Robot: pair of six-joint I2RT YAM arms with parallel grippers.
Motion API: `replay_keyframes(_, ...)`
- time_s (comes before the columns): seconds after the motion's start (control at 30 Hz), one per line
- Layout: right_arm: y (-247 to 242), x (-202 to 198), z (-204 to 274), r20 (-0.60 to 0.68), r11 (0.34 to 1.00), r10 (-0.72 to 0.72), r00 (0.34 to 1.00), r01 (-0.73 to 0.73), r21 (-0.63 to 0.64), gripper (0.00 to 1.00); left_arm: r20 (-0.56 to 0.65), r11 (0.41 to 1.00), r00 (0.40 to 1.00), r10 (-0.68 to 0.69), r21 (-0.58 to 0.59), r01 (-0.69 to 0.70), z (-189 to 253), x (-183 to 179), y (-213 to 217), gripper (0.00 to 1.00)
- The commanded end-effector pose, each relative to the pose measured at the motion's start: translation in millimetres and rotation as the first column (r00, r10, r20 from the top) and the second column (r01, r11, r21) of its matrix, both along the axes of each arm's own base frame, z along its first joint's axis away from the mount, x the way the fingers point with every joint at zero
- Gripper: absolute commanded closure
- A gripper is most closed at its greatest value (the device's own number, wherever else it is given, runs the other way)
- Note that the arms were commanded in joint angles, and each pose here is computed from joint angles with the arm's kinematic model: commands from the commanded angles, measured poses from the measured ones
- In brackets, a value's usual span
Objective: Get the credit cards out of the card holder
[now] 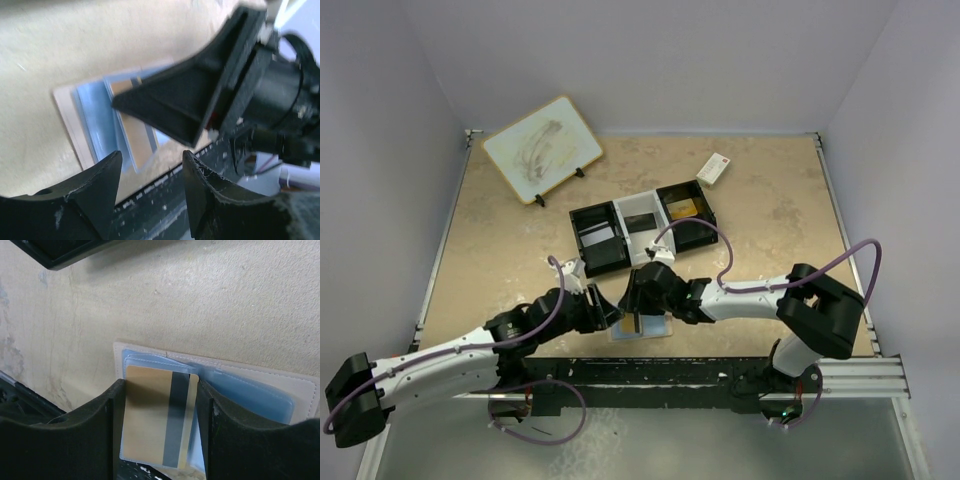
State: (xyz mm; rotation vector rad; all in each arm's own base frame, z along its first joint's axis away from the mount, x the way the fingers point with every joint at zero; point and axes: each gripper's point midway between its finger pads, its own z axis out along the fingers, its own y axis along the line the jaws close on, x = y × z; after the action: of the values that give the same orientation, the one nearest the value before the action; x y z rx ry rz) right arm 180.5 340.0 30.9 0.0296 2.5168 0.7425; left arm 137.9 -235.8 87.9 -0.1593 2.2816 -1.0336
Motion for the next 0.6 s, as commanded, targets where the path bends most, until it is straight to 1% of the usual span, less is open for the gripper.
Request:
replay_keyframes(0.0, -5, 11, -2, 0.007, 0.998, -0.068, 0.998, 0.068, 0.008, 0.46, -0.032, 0.991, 0.99, -0.137, -0.008, 0.136, 2, -24, -8, 0.5)
replay_keyframes(0.2, -6, 10, -1, 0.006, 0.997, -0.072, 0.997, 0.072, 0.013, 0.46, -0.04, 0.975, 0.982, -0.184, -0.136, 0.177, 7, -33, -23, 0.56)
replay_keyframes(0.43, -6, 10, 1, 0.009, 0.997, -0.073, 0.997, 0.073, 0.017, 0.46, -0.037, 0.989, 0.992, -0.124, -0.091, 0.12, -9, -22, -20, 0.59)
replay_keyframes(0.57, -6, 11, 1, 0.011, 0.997, -0.072, 0.997, 0.071, 0.016, 0.46, -0.02, 0.984, 0.996, -0.089, -0.153, 0.085, -8, -14, -27, 0.63)
